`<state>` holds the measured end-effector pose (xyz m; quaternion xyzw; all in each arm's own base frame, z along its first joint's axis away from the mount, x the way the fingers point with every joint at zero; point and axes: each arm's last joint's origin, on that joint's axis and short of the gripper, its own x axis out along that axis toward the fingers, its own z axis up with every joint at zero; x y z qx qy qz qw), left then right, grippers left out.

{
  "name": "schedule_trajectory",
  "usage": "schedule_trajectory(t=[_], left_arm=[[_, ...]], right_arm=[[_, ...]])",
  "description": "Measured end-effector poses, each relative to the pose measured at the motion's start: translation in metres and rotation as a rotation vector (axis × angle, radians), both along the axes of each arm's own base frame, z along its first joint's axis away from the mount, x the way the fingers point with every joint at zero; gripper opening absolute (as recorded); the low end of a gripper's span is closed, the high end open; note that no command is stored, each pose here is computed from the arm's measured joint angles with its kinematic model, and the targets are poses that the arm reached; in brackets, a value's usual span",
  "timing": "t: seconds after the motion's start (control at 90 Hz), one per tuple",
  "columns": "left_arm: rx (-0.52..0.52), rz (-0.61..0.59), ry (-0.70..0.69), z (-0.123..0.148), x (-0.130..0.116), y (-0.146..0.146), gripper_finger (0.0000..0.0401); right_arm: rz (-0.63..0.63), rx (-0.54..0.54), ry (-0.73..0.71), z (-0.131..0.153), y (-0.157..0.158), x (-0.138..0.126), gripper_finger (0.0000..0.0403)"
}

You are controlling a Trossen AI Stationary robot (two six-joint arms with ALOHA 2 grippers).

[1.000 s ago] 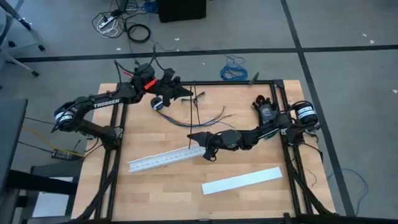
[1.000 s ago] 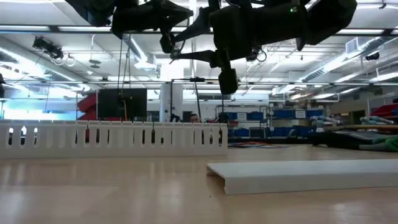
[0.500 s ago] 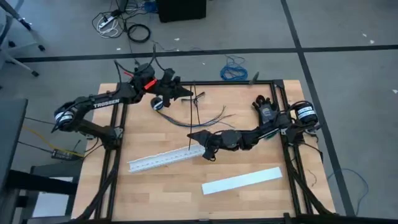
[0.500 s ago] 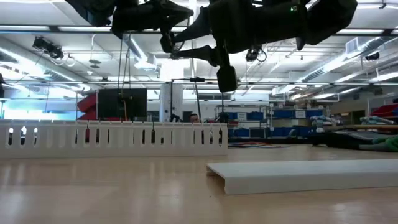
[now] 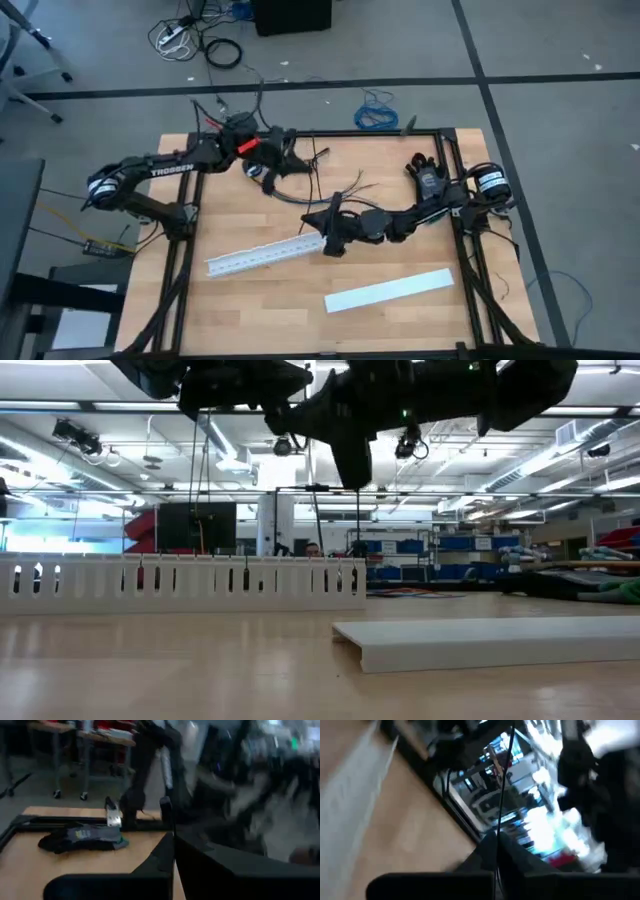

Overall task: Ziptie cables
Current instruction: Insert the black zip tie into the locking head

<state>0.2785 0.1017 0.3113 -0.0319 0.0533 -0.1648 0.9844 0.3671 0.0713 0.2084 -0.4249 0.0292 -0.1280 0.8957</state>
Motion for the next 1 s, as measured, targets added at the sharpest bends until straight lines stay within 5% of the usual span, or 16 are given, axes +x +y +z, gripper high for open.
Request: schedule_trajectory(t=[0.289,0.6,1.0], left_arm=[[0.512,0.085,0.099,-0.020,0.019,-0.075,0.0000],[0.893,0.223,0.102,-0.021,0.017,-0.151,0.0000],[1.172,0.449,-0.049,-0.047,0.023,-0.200,0.0000]], right_arm=[[0.115,0.489,-0.103,0.000,0.033,-0.008,0.0001],[0.129,0.742,-0.093,-0.009,0.070,-0.024,0.0000],[0.267,0.881,-0.224,-0.022,0.063,-0.052,0.0000]])
